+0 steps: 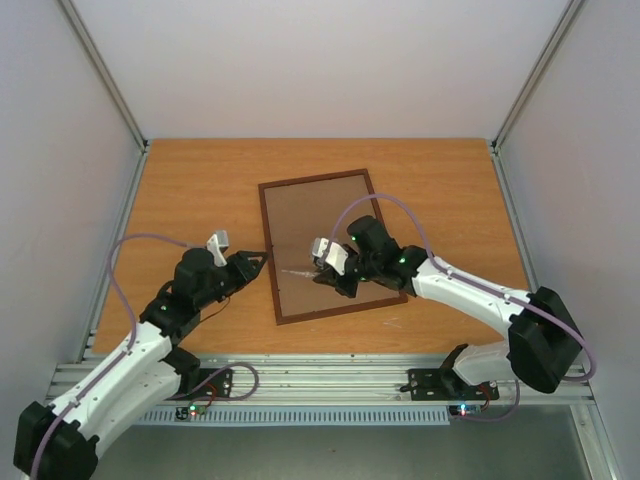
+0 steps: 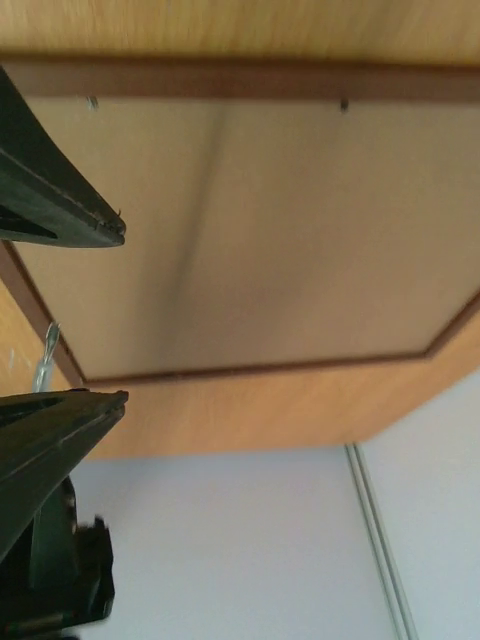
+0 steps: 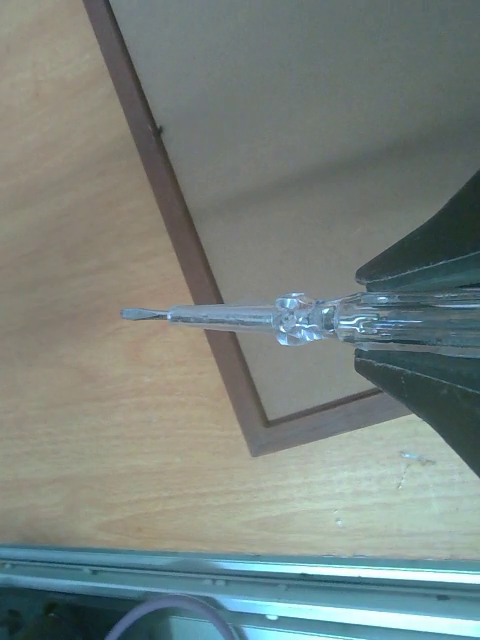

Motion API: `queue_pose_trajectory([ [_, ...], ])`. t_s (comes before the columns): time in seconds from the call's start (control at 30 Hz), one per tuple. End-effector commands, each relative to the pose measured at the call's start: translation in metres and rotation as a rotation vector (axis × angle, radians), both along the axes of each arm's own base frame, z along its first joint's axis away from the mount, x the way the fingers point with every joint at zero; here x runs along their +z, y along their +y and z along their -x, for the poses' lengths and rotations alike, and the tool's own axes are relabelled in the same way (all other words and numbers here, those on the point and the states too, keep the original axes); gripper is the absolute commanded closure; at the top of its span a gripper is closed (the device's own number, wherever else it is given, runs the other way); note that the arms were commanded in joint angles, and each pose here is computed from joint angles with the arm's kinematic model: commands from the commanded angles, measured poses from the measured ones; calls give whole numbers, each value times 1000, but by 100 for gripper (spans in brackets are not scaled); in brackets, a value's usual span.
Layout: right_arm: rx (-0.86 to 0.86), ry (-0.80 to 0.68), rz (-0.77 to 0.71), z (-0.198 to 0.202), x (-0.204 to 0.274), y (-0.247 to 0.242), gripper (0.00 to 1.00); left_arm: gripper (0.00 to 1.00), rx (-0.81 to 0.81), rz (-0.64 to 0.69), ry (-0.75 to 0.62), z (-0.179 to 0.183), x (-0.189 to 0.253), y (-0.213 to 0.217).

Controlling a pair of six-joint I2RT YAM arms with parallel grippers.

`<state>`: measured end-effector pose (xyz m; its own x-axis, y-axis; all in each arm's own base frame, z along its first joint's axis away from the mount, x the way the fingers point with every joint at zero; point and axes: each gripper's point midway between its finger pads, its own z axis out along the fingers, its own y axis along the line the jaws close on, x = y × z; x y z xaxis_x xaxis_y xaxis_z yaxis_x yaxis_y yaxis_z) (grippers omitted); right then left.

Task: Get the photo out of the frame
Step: Release the photo frame item from the photo frame.

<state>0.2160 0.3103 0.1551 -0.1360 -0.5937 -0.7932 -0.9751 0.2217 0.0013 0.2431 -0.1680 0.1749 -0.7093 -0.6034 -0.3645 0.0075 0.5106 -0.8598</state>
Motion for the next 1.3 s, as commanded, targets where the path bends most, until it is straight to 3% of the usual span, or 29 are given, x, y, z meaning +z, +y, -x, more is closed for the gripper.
queue_pose_trajectory([
  [0.0, 92, -7, 87, 2, -14, -2, 99, 59, -17, -211, 98, 3, -30, 16],
  [0.33, 155, 13, 190, 0, -46, -2, 99, 53, -121, -338, 251, -1, -75, 8],
  [0.87, 165, 40, 308, -22, -94, 6, 99, 50, -190, -461, 353, -38, -118, -7],
  [1.27, 161, -22, 307, -29, -106, 12, 99, 67, -239, -506, 413, -38, -141, -9],
])
